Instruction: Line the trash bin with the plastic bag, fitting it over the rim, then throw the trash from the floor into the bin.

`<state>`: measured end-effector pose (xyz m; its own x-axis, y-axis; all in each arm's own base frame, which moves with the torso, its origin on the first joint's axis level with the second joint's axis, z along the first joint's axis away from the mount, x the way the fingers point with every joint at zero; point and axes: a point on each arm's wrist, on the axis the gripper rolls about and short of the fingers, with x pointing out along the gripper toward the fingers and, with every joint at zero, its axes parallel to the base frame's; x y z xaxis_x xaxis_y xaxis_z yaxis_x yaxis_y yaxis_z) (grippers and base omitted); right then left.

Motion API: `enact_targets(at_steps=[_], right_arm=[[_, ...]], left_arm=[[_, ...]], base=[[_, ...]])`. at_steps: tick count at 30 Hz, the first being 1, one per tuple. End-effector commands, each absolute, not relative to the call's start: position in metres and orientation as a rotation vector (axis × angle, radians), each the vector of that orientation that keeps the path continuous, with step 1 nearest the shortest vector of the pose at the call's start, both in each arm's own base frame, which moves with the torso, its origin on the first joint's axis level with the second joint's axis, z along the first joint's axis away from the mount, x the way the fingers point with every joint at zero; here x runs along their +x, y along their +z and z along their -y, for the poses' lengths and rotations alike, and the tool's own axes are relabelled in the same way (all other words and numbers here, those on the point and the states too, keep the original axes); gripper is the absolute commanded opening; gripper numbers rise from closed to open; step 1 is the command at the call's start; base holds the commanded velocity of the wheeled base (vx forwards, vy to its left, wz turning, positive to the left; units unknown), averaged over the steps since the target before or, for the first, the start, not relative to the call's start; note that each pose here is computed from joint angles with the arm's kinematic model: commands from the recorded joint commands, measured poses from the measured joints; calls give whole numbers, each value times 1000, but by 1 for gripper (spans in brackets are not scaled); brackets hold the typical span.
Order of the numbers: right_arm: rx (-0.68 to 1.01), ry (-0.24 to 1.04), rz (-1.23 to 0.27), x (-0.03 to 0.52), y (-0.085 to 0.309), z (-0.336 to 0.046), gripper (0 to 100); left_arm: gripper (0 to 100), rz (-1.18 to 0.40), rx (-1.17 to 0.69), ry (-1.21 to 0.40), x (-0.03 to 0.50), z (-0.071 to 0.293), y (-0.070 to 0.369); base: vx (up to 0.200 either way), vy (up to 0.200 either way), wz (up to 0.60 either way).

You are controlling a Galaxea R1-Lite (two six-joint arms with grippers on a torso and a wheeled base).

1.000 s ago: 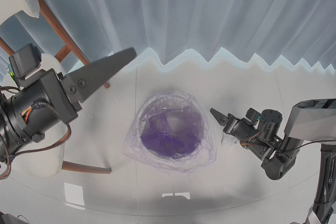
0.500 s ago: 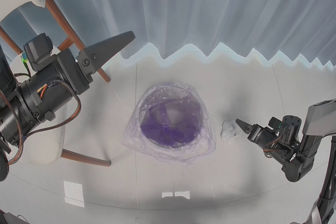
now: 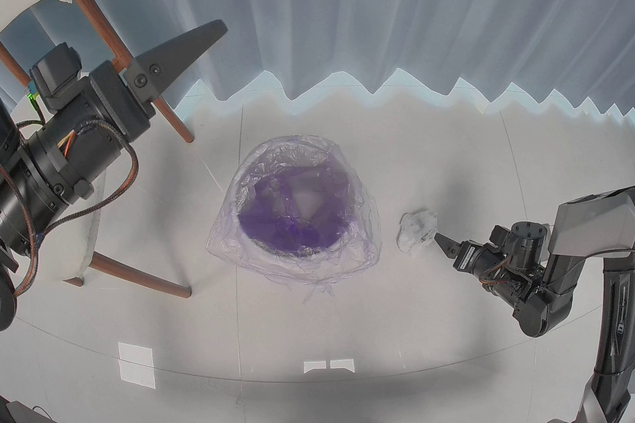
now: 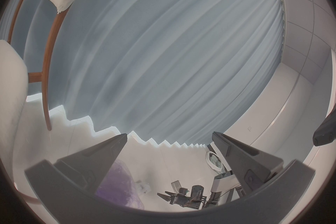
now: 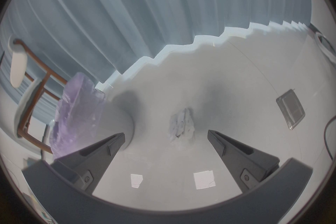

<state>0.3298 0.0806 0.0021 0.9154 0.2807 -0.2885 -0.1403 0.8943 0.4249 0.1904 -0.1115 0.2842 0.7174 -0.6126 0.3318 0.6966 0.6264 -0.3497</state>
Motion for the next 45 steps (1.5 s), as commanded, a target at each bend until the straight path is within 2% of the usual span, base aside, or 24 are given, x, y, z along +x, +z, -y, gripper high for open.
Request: enact_targets(at_steps=[1,11,18,26,31,45], right_arm=[[332,210,-342,350,-15,-86,100],[235,231,-321,372,-29,-93,100],[186,235,-330,385,-53,-95,100],[185,245,-395,395,-65,-101,100],[176,279,-450,398,-77,-117,100],[252,267,-604,412,-71,-119,100]], left_arm=[[100,205,-486,-748,192,109,288],[100,193,-474,-778,190,109,285],[100,134,-448,-682,177,83,281],[100,140,-449,-693,171,80,289],[100,187,-454,-653,177,75,304],[100,226,-445,-588,185,60,309]], base=[[0,-200,0],[0,-200,0],[114,0,0],[200,0,0],[0,0,0],[0,0,0]])
